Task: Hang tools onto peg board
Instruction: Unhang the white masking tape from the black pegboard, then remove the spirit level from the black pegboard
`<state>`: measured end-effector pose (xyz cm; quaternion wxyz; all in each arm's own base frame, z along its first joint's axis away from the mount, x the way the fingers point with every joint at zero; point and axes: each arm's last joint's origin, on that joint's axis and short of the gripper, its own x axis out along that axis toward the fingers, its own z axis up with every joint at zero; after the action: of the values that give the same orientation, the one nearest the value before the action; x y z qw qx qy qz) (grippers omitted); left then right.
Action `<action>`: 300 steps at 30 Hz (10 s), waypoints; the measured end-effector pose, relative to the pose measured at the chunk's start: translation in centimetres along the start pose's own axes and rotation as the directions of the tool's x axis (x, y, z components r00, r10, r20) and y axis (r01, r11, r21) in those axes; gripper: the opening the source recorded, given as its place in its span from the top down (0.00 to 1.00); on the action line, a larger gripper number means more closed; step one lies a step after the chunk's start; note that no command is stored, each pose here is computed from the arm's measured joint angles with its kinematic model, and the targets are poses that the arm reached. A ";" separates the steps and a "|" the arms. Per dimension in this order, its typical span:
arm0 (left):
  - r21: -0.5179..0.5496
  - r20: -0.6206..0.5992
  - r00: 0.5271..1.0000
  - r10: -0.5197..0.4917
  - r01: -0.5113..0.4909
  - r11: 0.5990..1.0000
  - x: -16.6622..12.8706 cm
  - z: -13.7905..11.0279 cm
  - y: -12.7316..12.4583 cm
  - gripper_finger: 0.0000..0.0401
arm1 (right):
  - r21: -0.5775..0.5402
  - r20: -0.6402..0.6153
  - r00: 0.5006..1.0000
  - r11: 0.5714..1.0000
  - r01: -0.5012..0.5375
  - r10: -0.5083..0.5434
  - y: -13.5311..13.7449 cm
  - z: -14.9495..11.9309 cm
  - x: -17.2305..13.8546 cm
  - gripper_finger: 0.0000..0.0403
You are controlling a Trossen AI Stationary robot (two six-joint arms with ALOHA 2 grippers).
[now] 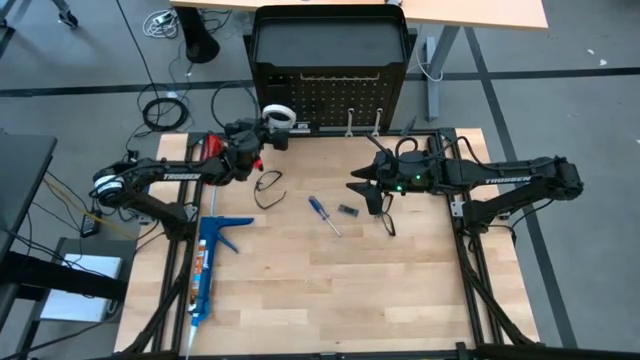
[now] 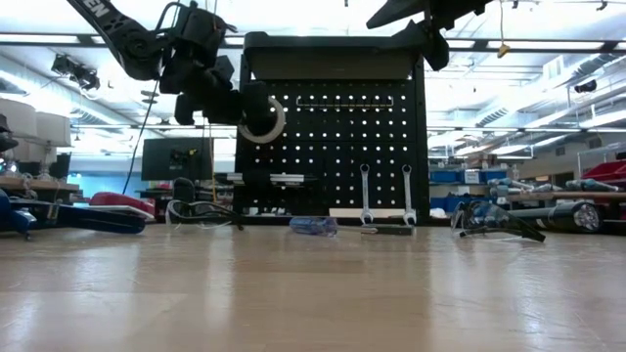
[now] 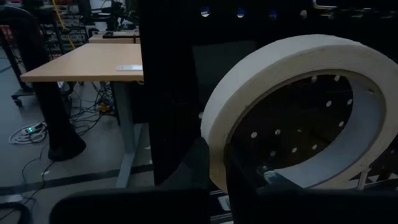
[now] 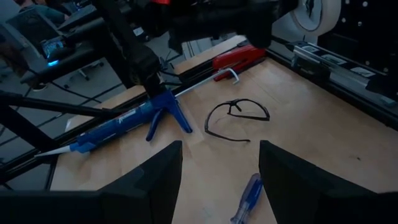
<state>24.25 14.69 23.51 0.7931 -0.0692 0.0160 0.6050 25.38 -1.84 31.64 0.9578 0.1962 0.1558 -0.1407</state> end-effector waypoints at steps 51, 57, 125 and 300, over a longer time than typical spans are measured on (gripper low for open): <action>-0.211 -0.855 0.120 -0.504 0.807 0.551 -16.6 -3.0 -4.8 0.94 | -0.141 0.271 0.962 0.988 0.060 -0.020 -2.0 3.4 0.0 0.47; -0.138 -0.897 0.167 -0.409 0.773 0.619 -17.2 -5.7 -5.9 0.92 | -0.094 0.242 0.970 0.994 0.052 -0.028 -2.1 3.2 0.1 0.47; -0.600 -0.384 0.906 -0.180 -0.097 0.794 -7.7 -5.4 2.4 0.54 | -0.025 0.116 0.987 0.994 -0.110 0.113 -1.2 2.3 -0.6 0.58; -0.939 -0.175 0.979 -0.108 -0.133 0.318 2.8 -3.1 2.0 0.87 | -0.009 0.135 0.987 0.996 -0.085 0.086 -0.9 2.2 -0.7 0.62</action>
<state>23.24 17.52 19.91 0.5917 -0.5812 -0.2580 0.4955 25.02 -3.45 33.50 0.9717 0.1911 0.0823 -0.1121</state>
